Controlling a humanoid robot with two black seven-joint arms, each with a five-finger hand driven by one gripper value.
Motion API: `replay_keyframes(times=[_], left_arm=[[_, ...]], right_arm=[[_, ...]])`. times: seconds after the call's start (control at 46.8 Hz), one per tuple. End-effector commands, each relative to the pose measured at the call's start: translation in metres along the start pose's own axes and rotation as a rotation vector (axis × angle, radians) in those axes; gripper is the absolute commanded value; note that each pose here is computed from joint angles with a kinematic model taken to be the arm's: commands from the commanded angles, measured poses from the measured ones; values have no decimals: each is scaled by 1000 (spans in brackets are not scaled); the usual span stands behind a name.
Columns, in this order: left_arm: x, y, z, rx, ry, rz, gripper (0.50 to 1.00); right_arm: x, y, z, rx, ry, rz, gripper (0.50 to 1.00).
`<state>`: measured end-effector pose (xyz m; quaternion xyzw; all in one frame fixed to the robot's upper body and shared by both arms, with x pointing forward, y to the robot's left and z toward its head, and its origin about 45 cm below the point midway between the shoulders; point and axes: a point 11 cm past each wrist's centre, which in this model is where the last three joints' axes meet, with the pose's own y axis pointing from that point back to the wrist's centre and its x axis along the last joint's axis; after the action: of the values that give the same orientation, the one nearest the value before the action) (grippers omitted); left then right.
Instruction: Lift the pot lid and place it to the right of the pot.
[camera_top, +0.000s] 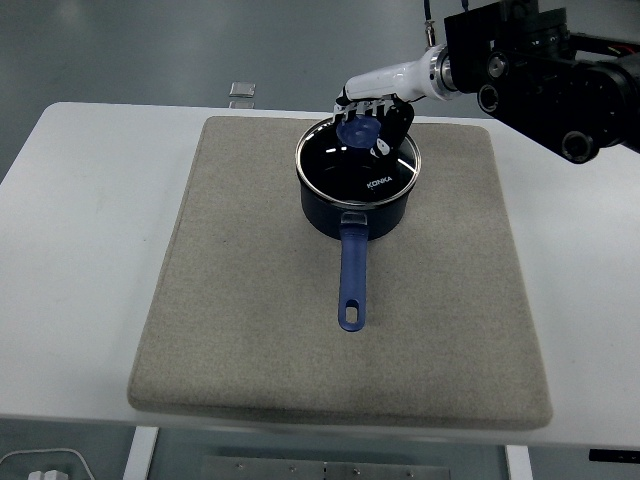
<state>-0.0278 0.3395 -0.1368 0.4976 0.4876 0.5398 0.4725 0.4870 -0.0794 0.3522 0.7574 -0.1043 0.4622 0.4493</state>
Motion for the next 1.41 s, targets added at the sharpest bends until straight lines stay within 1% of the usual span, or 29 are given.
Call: replay_keyframes(times=[0.0,0.15,0.214,0.342,0.385,0.449,0.705,0.791,0.897,1.047,1.132,1.261,1.389], left_arm=[[0,0,0,0,-1,0,1000],[0,0,0,0,0,0,1000],[0,0,0,0,-1,0,1000],[0,0,0,0,-1,0,1000],[0,0,0,0,0,0,1000],[0,0,0,0,0,0,1000],[0,0,0,0,-1,0,1000],[0,0,0,0,-1,0,1000],[0,0,0,0,-1,0,1000],[0,0,-1,1,1,0,1000],[0,0,0,0,-1,0,1000],[0,0,0,0,-1,0,1000],[0,0,0,0,-1,0,1000]], right_arm=[[0,1,0,-1,-1,-4,500],[0,2,2,-3,-12,-15,500],[7,8,3,-3,-25,-9,500],[13,21,18,-28,-53,-1,500],[17,25,22,-37,-55,5,500],[18,30,27,-46,-62,6,500],[18,58,68,-120,-113,13,500],[14,67,84,-148,-135,17,500],[10,77,99,-175,-157,23,500],[-10,82,121,-207,-200,9,500],[-18,83,129,-218,-214,10,500],[-25,81,132,-219,-225,5,500],[-37,84,144,-236,-246,8,500]])
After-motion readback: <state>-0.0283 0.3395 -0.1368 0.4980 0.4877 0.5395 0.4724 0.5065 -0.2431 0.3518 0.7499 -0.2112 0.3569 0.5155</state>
